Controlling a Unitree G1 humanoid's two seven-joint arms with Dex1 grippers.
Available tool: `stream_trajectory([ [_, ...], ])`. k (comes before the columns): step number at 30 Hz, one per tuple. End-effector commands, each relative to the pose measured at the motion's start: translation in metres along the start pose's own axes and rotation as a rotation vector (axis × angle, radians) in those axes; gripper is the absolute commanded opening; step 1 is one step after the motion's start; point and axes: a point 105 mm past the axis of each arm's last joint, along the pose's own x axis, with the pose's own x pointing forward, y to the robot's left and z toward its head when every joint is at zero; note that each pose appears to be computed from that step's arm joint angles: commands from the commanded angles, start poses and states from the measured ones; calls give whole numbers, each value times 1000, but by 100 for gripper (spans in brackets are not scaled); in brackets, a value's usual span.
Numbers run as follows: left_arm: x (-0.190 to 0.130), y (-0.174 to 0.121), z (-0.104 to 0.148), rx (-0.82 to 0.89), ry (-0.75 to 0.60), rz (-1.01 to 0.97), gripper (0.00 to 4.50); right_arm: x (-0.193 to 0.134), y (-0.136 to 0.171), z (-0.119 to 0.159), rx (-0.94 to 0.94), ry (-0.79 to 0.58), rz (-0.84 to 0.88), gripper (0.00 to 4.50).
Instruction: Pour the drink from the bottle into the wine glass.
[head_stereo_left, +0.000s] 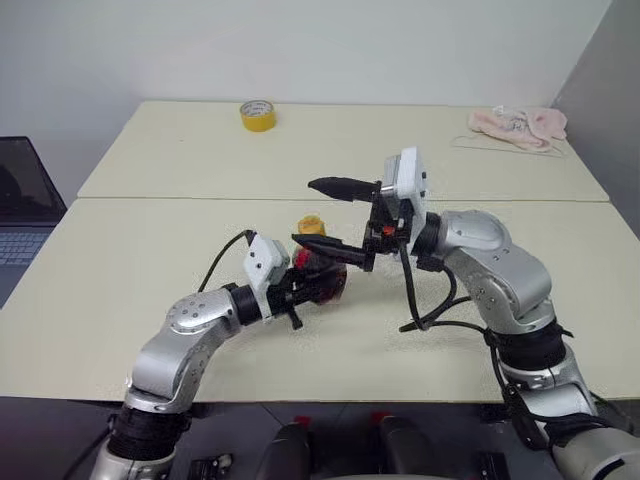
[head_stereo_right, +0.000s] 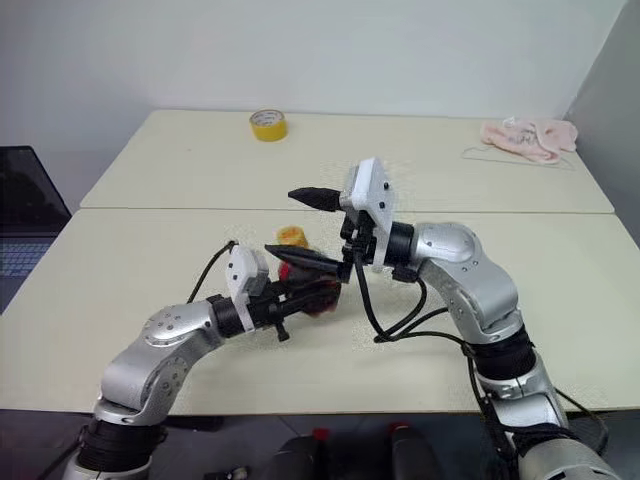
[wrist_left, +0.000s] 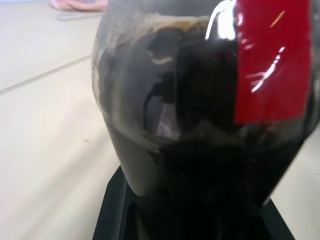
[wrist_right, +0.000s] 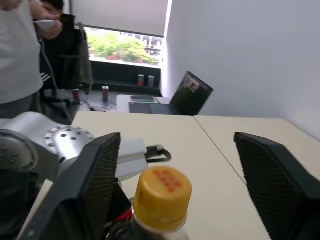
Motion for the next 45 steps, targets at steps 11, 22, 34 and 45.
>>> stream_trajectory([
  [11,4,52,-16,368,61,517,93,-10,-17,-23,64,75,-399,450],
  [22,3,70,-31,501,115,676,92,9,-2,-34,177,38,-378,450],
  [34,6,69,-28,523,89,695,92,14,-6,-50,266,82,-409,450],
  [45,10,66,-25,509,68,692,92,22,-12,-45,273,50,-411,413],
])
